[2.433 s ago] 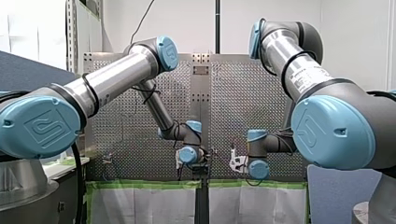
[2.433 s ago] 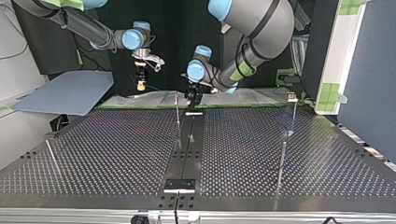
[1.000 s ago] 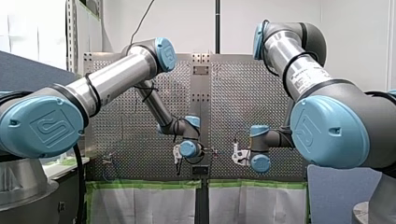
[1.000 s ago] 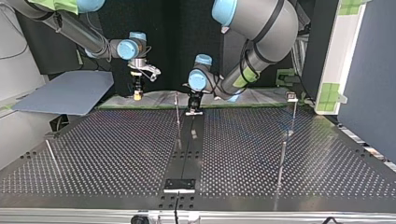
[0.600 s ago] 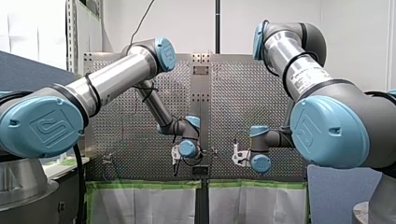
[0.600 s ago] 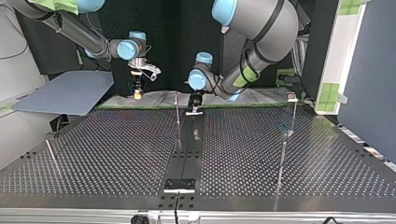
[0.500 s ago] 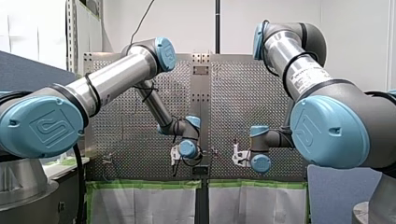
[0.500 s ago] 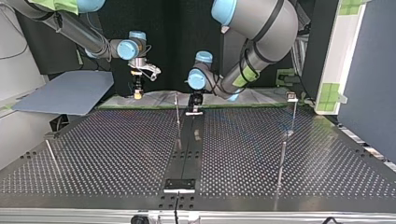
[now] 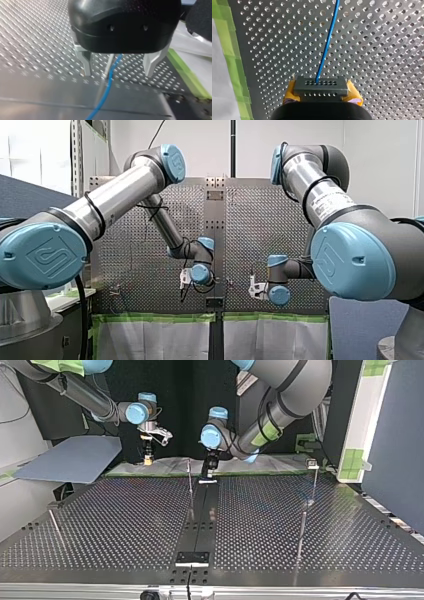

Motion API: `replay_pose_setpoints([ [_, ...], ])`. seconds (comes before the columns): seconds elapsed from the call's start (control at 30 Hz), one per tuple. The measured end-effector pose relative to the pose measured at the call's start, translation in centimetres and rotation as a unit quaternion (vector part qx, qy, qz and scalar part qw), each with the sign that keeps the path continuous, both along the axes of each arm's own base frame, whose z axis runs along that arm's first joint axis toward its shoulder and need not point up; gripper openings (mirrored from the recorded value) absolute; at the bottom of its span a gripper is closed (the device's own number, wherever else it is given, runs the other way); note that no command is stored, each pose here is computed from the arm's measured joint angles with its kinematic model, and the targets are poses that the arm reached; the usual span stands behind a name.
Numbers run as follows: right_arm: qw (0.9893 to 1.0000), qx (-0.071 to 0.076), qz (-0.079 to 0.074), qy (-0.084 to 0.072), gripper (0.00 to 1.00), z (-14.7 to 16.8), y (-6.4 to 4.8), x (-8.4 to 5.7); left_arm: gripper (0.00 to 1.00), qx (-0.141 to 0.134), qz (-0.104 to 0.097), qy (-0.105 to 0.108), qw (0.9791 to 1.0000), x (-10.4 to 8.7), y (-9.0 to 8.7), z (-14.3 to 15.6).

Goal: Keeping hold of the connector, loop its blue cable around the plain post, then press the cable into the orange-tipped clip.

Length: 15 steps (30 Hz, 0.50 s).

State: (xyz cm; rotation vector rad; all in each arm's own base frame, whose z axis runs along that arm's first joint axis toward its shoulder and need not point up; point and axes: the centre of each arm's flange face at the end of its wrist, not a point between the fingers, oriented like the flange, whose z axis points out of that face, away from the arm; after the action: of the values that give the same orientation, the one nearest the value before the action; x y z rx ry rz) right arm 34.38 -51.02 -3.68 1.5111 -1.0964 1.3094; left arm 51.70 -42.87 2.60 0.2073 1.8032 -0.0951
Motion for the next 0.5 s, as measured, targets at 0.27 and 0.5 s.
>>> replay_pose_setpoints([
  [0.27, 1.0000, 0.004, 0.000, 0.002, 0.00, -0.1, 0.1, 0.0, 1.00, 0.002, -0.019, -0.016, 0.9997, -2.1, 0.1, 0.3],
  [0.5, 1.0000, 0.005, 0.000, 0.002, 0.00, -0.1, 0.1, -0.1, 1.00, 0.007, -0.052, -0.007, 0.9986, -6.1, -1.2, -1.4],
])
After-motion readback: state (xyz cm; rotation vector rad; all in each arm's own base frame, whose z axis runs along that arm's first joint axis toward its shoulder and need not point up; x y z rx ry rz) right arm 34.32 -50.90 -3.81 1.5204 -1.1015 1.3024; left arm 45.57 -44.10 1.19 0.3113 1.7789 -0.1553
